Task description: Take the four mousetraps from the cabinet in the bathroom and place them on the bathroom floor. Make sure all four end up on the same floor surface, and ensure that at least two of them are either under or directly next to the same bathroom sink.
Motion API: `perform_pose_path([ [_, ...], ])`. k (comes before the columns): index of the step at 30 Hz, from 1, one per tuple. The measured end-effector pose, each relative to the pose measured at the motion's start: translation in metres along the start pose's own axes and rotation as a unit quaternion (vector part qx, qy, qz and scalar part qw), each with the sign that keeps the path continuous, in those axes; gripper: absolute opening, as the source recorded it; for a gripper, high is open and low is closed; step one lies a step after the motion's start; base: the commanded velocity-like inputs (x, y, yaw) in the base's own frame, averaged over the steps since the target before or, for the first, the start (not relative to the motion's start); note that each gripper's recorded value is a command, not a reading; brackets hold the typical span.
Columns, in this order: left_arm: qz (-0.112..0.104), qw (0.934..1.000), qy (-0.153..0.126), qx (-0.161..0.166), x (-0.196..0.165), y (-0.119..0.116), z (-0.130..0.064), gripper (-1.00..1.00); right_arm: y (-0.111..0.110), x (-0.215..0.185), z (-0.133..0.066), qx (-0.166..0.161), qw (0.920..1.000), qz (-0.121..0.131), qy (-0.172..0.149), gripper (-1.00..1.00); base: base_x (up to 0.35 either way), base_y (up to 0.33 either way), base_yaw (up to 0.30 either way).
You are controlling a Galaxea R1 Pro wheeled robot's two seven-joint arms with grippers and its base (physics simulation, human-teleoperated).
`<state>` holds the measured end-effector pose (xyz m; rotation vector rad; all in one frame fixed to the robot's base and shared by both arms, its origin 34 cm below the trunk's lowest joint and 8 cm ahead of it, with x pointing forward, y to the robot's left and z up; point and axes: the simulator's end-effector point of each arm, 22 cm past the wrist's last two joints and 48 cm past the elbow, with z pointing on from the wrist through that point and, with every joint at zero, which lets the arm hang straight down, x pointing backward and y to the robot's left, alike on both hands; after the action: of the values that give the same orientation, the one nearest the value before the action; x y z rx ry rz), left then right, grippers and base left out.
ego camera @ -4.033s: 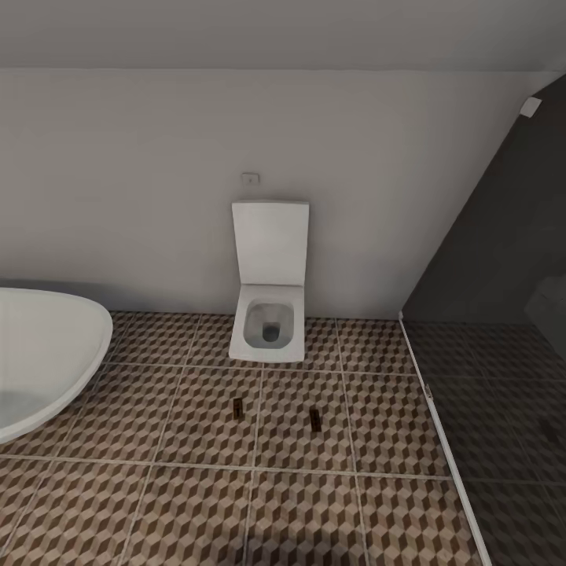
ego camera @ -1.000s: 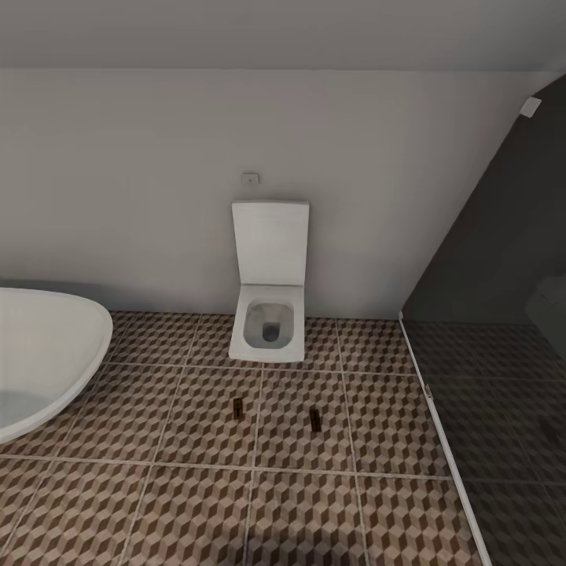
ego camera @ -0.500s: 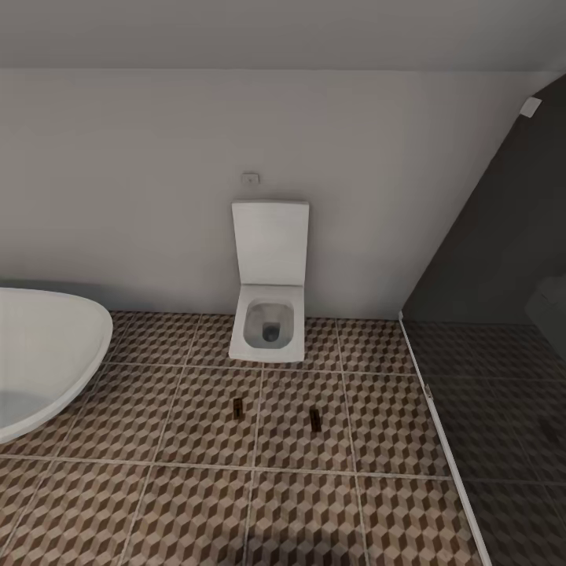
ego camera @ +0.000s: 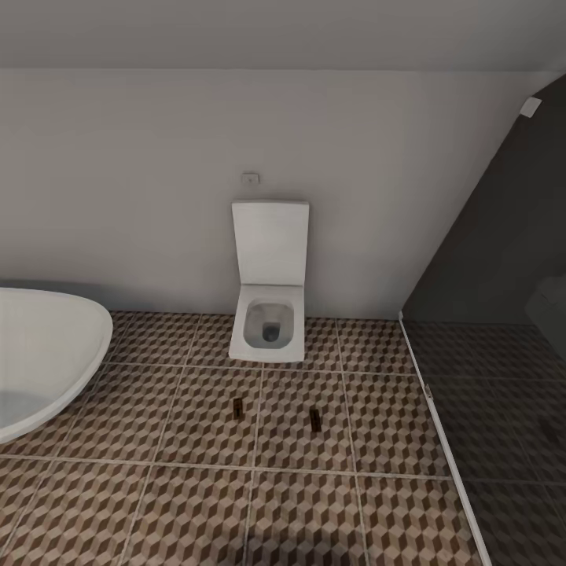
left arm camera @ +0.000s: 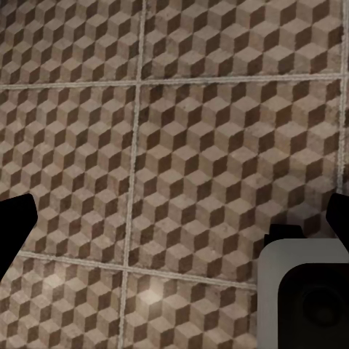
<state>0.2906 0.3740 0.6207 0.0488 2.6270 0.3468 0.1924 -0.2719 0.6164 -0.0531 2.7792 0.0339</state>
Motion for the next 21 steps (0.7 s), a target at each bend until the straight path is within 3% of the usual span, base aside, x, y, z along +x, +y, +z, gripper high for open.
perform_pose_path([
  [21,0.000,1.0000,0.000,0.000,0.0000,0.0000,0.0000,1.00,0.0000,0.0000,0.0000,0.000,1.0000,0.000,0.000,1.00,0.000,0.000,0.000],
])
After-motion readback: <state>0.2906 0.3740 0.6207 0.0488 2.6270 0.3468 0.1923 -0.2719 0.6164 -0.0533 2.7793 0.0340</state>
